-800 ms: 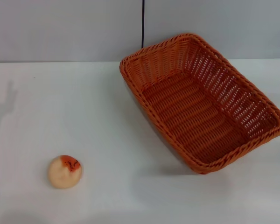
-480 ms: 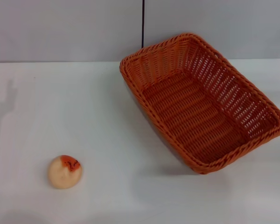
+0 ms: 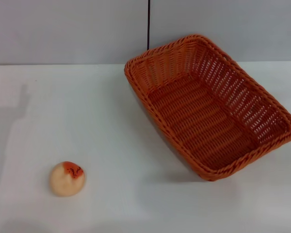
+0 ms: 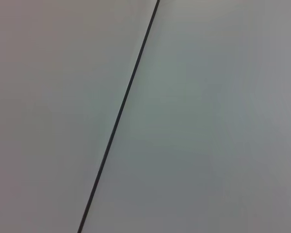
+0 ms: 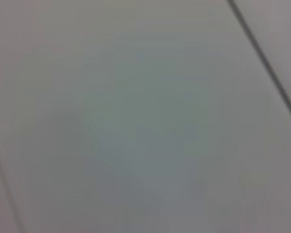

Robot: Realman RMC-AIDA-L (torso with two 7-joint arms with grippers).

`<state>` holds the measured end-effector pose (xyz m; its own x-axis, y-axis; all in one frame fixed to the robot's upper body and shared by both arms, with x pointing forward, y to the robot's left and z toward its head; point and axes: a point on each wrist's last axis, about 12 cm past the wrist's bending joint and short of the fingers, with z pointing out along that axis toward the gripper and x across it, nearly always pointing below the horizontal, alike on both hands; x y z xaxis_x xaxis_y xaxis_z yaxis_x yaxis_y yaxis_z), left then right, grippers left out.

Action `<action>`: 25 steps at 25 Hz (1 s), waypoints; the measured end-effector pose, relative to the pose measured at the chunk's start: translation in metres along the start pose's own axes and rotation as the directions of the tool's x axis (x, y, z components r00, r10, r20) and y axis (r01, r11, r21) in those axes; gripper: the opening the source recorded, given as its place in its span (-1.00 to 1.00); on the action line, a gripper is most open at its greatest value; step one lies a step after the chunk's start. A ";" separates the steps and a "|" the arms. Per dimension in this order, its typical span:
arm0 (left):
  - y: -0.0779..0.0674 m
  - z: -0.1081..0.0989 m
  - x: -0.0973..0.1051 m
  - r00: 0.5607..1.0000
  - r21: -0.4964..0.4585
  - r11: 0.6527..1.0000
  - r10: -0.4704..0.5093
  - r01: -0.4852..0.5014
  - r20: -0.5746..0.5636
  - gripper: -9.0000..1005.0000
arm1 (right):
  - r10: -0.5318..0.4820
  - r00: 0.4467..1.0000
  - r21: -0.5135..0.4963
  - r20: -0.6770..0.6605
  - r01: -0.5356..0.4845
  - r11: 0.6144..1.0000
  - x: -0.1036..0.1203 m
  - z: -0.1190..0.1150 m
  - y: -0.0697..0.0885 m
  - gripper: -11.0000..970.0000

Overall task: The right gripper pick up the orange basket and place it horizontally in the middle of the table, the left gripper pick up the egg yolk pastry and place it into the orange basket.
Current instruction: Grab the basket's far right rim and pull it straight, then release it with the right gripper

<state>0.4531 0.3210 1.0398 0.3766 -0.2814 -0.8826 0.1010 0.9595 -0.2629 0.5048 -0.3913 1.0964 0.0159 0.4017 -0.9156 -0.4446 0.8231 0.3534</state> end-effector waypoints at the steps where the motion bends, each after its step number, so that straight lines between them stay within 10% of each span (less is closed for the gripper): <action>1: 0.000 0.000 0.000 1.000 0.000 1.000 0.001 -0.001 -0.003 0.59 | 0.006 0.999 -0.027 -0.045 -0.008 1.000 -0.009 0.003 -0.002 0.14; 13: -0.001 -0.002 0.003 0.998 0.078 0.997 0.031 -0.027 -0.055 0.59 | -0.092 0.746 -0.194 -0.660 -0.050 0.980 -0.090 0.070 0.010 0.14; 25: -0.003 -0.007 0.005 0.997 0.071 0.997 0.020 -0.015 -0.071 0.59 | -0.185 0.398 -0.207 -0.899 -0.013 0.978 -0.081 0.125 0.031 0.13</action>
<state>0.4486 0.3169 1.0334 0.3125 -0.2622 -0.9130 0.1608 0.9619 -0.2212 0.6014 -0.3486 1.2051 -0.7162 -0.3530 -0.6021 -0.6206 0.7168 0.3178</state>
